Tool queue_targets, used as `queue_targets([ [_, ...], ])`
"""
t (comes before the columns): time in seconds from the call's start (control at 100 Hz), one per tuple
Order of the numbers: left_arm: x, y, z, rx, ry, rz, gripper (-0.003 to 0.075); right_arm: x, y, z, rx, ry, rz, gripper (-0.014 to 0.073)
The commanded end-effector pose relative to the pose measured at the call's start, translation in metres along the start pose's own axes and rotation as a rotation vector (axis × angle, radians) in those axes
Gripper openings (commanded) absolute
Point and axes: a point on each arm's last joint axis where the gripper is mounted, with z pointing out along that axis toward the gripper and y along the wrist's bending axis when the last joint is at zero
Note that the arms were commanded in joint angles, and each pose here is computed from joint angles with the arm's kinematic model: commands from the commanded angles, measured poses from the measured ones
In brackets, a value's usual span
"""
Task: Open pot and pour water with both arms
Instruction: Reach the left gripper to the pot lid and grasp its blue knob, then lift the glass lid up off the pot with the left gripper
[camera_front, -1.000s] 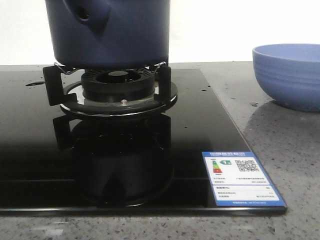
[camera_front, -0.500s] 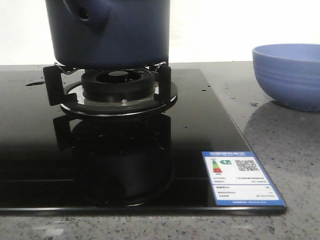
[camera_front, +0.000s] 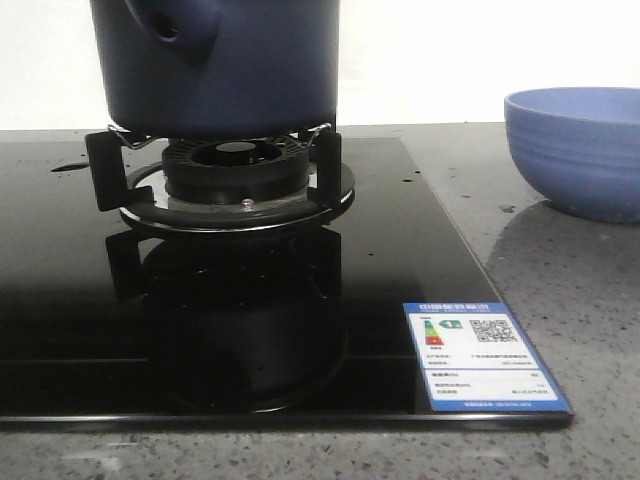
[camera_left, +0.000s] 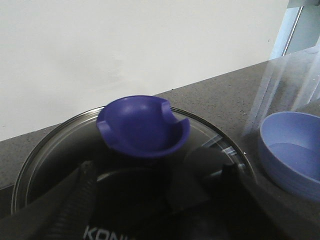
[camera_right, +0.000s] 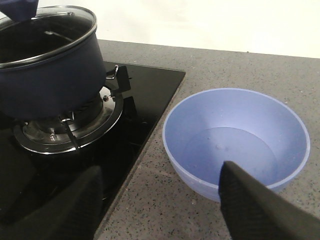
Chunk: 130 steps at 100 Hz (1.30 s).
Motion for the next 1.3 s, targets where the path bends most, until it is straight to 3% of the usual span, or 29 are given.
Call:
queue_targets([
  [0.0,-0.026,0.001,0.005,-0.032,-0.107,0.003,0.0475,-0.017,-0.001,-0.003,0.022,-0.095,-0.011,0.0451],
  [0.41,-0.027,0.004,0.042,-0.045,-0.077,0.037,0.0474,-0.017,-0.001,-0.003,0.022,-0.095,-0.011,0.0451],
  [0.86,-0.028,0.005,0.043,-0.054,-0.086,0.051,0.0475,-0.017,-0.001,-0.003,0.021,-0.093,-0.011,0.0451],
  [1.02,-0.029,0.006,0.043,-0.063,-0.096,0.053,0.0524,-0.017,-0.001,-0.003,0.021,-0.093,-0.011,0.0451],
  [1.29,-0.025,0.007,0.050,-0.074,-0.090,0.052,0.0525,-0.017,-0.001,-0.003,0.021,-0.093,-0.011,0.0451],
])
